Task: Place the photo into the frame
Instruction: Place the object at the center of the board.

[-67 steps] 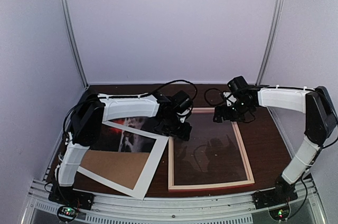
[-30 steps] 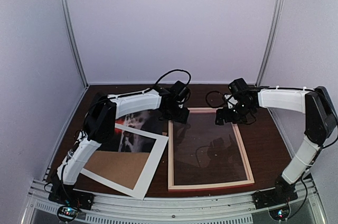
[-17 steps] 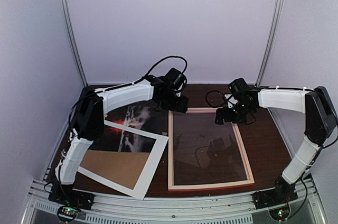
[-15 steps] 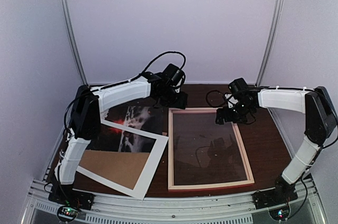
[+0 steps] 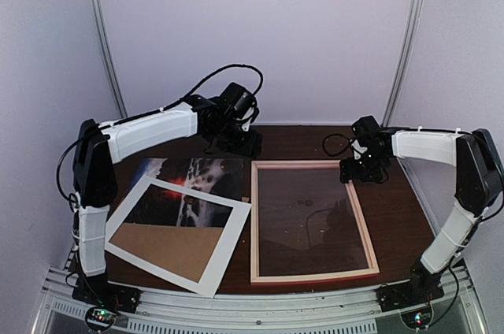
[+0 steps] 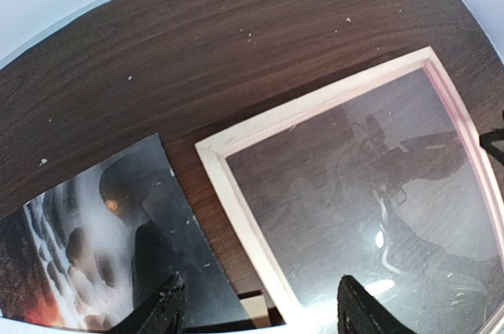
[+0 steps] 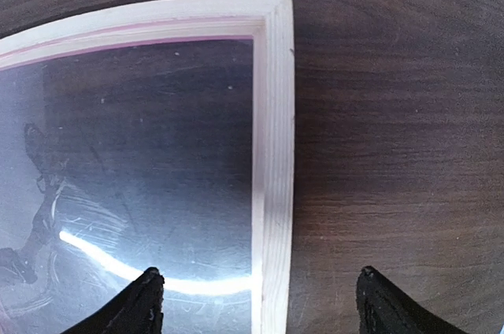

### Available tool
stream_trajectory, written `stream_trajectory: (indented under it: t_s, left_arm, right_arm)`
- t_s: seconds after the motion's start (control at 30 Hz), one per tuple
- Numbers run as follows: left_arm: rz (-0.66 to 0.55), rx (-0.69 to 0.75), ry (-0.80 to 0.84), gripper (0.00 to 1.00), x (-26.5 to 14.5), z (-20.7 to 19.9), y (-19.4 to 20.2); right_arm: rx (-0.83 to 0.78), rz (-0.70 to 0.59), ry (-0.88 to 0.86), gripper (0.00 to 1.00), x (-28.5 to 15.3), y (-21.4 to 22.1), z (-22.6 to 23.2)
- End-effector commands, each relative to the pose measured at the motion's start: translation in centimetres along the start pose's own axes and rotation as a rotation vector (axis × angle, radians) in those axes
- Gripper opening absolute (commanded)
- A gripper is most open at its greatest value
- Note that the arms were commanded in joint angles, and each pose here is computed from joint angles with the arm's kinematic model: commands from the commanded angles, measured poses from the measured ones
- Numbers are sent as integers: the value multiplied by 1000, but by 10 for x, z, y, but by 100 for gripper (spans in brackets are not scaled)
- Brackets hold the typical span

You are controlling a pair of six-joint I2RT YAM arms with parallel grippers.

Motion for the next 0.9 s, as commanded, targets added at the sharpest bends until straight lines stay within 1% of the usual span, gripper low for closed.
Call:
stream_trajectory:
  t_s: [0.0, 0.17, 0.33, 0.63, 0.73, 0.87]
  left_arm:
    - [-21, 34, -39, 67, -36, 18, 0]
    - [-13, 28, -75, 68, -54, 35, 15]
    - [26, 25, -100, 70, -63, 54, 35]
    - [63, 3, -176, 77, -81, 93, 54]
    - [120, -14, -227, 83, -80, 109, 68]
    - [199, -65, -305, 86, -80, 140, 90]
  right_arm:
    - [4, 61, 3, 81, 7, 18, -9]
    - [36, 88, -60, 66, 20, 29, -7]
    - [51, 115, -74, 56, 30, 37, -7]
    - [106, 140, -63, 42, 43, 47, -21]
    - [138, 137, -52, 39, 45, 48, -27]
    - [179, 130, -28, 36, 48, 48, -36]
Point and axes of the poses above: each gripper's point midway between its finger pads, its own x axis out along the fingers, its own z axis along the line the jaws close on, y = z × x, the point moved 3 cm from there along -x, back along the fingers, and after that the axes turned 13 degrees about -x, right-handed, at the moved point
